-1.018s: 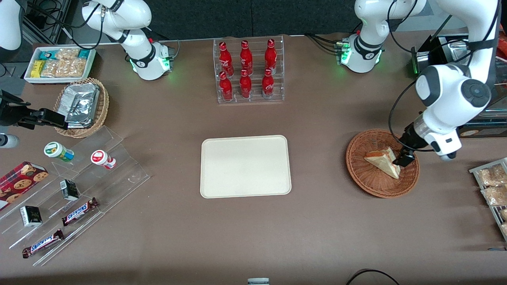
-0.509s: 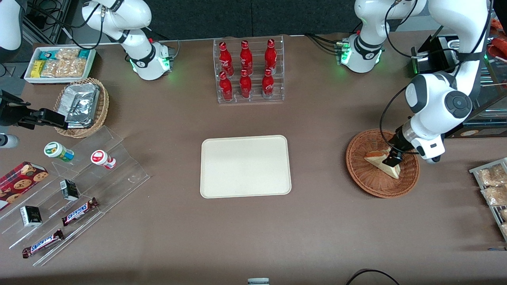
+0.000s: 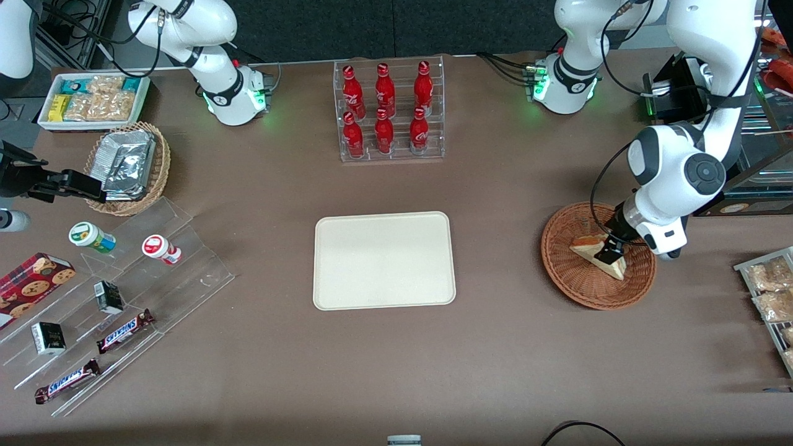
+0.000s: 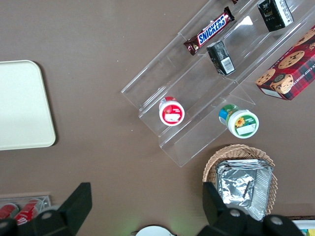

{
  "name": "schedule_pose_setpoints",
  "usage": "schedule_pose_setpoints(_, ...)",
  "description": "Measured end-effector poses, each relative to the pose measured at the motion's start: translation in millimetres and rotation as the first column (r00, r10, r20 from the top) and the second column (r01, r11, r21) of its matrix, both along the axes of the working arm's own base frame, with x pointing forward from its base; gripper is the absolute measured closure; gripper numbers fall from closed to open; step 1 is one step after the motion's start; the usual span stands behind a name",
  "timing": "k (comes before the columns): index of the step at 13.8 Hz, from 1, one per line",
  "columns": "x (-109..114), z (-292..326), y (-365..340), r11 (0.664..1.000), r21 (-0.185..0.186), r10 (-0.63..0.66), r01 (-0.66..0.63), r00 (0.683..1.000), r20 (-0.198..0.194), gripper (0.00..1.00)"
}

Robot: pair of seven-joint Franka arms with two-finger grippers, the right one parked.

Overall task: Place sandwich from basket to tray
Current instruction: 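Lower the left gripper and close it on the wrapped sandwich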

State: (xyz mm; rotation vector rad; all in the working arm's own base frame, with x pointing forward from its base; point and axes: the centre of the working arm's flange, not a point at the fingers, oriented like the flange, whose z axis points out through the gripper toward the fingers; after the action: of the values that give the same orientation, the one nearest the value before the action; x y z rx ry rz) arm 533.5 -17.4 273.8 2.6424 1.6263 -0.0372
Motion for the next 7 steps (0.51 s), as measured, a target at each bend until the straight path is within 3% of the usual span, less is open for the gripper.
schedule_pose_setpoints(2,0.4,-5.1,0.4,1.0,0.006,-0.006,0.006,1.0,-0.001,0.07)
schedule_pose_setpoints(7,6.6,1.9,4.1,1.0,0.01,0.015,-0.016,1.0,0.023,0.62)
